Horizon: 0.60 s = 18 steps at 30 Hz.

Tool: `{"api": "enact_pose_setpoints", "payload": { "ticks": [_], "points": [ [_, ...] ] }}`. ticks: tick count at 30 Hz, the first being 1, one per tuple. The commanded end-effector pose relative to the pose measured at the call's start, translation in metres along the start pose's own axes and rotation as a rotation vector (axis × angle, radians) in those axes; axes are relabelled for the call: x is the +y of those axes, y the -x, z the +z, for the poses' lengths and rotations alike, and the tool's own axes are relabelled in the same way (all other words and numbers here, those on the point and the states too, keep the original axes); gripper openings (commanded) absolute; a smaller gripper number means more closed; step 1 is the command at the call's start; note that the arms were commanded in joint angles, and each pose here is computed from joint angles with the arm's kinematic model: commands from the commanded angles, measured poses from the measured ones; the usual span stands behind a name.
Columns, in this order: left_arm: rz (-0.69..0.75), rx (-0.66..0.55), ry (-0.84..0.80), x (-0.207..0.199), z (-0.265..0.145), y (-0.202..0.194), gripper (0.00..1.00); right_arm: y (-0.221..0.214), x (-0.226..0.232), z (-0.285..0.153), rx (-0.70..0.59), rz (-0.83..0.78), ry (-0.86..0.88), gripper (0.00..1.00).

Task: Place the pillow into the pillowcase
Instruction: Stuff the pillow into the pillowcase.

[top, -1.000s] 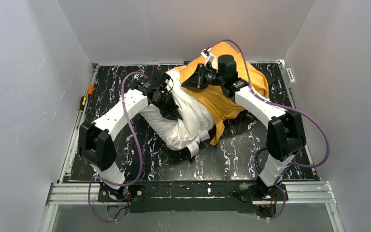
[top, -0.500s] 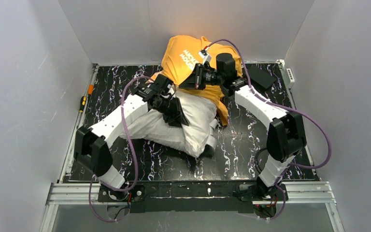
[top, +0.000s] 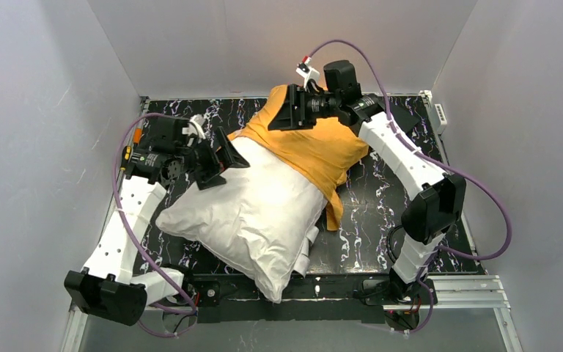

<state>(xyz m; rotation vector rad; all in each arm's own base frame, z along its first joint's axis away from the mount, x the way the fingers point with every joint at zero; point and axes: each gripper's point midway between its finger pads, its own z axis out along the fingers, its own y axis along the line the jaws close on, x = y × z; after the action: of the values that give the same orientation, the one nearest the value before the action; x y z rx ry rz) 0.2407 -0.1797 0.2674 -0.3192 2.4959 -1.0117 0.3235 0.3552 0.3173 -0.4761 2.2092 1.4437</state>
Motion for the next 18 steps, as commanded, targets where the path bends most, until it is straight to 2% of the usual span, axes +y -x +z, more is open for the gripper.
{"api": "enact_pose_setpoints", "payload": {
  "ticks": [1,7,9,11,13,18],
  "points": [
    [-0.078,0.051,0.223,0.065,-0.008,-0.007,0.98,0.033,-0.009,0.005,-0.090,-0.349,-0.137,0.78],
    [-0.197,0.138,0.451,0.128,-0.016,-0.024,0.98,0.031,-0.006,0.046,-0.045,-0.489,-0.197,0.89],
    [-0.207,0.150,0.485,0.142,-0.016,-0.030,0.94,0.025,-0.008,0.062,-0.019,-0.516,-0.228,0.91],
    [-0.209,0.165,0.472,0.146,-0.010,-0.035,0.82,0.020,-0.018,0.077,0.013,-0.517,-0.274,0.91],
    [-0.230,0.178,0.418,0.143,0.001,-0.038,0.60,0.018,-0.034,0.086,0.047,-0.511,-0.339,0.91],
    [-0.292,0.195,0.320,0.137,0.020,-0.044,0.22,0.009,-0.072,0.099,0.099,-0.487,-0.443,0.88]
  ]
}}
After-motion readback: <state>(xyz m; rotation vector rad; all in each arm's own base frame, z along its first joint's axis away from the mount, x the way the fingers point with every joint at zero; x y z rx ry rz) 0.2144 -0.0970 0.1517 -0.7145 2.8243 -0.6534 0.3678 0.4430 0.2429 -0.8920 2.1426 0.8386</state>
